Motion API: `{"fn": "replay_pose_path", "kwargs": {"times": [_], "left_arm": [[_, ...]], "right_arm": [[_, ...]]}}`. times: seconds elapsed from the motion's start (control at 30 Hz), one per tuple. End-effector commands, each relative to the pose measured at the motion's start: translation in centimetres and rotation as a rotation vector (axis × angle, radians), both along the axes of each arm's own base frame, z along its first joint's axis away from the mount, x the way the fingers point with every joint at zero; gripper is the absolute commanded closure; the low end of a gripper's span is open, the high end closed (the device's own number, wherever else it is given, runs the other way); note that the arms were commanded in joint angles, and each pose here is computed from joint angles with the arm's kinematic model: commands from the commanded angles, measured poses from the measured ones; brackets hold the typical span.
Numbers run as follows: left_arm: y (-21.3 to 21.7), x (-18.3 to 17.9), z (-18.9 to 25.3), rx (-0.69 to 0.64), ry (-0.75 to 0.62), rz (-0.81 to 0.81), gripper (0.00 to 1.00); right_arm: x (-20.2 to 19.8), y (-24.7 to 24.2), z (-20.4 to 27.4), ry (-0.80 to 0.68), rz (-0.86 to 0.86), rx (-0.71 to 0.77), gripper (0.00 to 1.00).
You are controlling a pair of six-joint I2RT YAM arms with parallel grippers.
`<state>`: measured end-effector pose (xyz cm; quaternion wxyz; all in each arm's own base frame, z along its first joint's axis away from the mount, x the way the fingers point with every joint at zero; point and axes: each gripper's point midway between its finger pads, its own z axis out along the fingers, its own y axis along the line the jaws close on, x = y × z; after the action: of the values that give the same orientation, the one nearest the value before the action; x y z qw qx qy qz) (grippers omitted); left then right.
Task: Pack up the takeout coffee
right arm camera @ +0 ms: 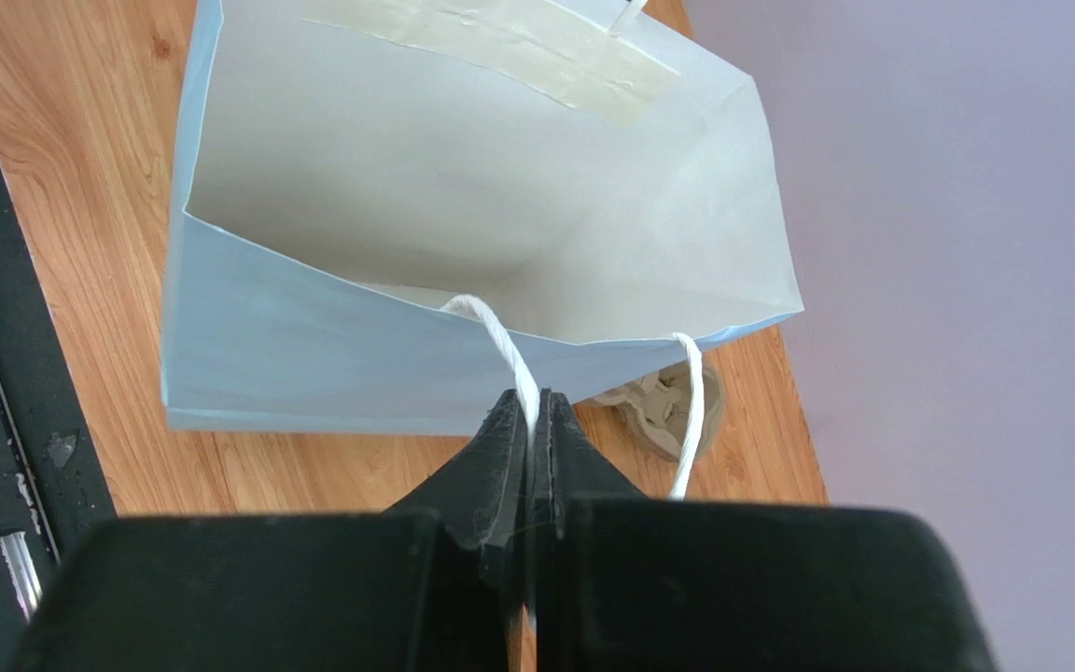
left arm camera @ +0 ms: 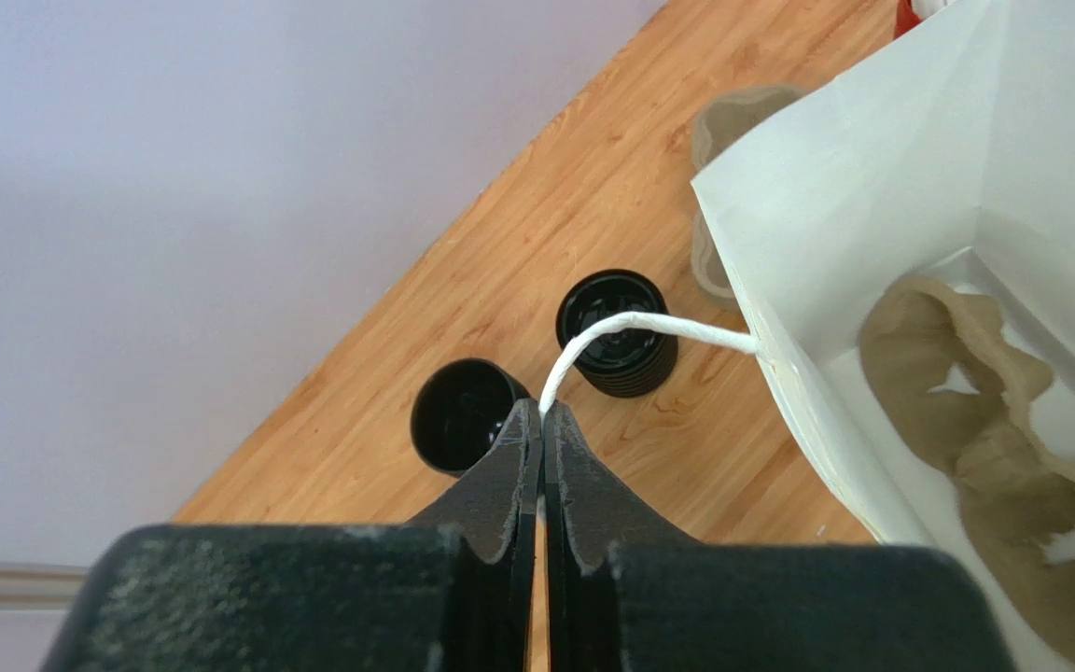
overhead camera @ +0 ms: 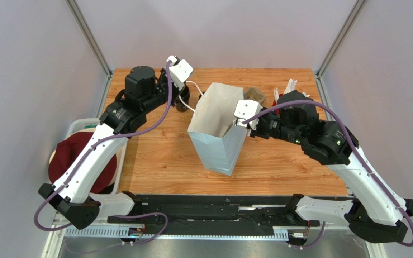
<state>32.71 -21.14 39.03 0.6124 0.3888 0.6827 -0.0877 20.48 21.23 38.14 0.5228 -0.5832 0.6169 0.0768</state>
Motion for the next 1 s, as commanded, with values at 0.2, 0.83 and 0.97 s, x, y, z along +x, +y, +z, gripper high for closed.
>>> {"fn": "replay_pose_path", "kwargs": {"times": [0.2,0.83,0.97], "left_arm": [[-0.9,0.0,-5.0,0.033,0.100,-0.036,0.95],[-3.2,-2.3,0.9,-0.039,0.028,-0.209,0.94],[-4.5,-3.7,-0.9,-0.012,0.062,-0.300,0.94]], "right_arm": [[-0.1,-0.4,-9.2,0.108,-0.016,-0.118,1.00],[-5.0,-3.0,-15.8,0.279,0.068,-0.193,1.00],[-6.9,-3.6,-19.0,0.354,0.096,-0.210,1.00]]}}
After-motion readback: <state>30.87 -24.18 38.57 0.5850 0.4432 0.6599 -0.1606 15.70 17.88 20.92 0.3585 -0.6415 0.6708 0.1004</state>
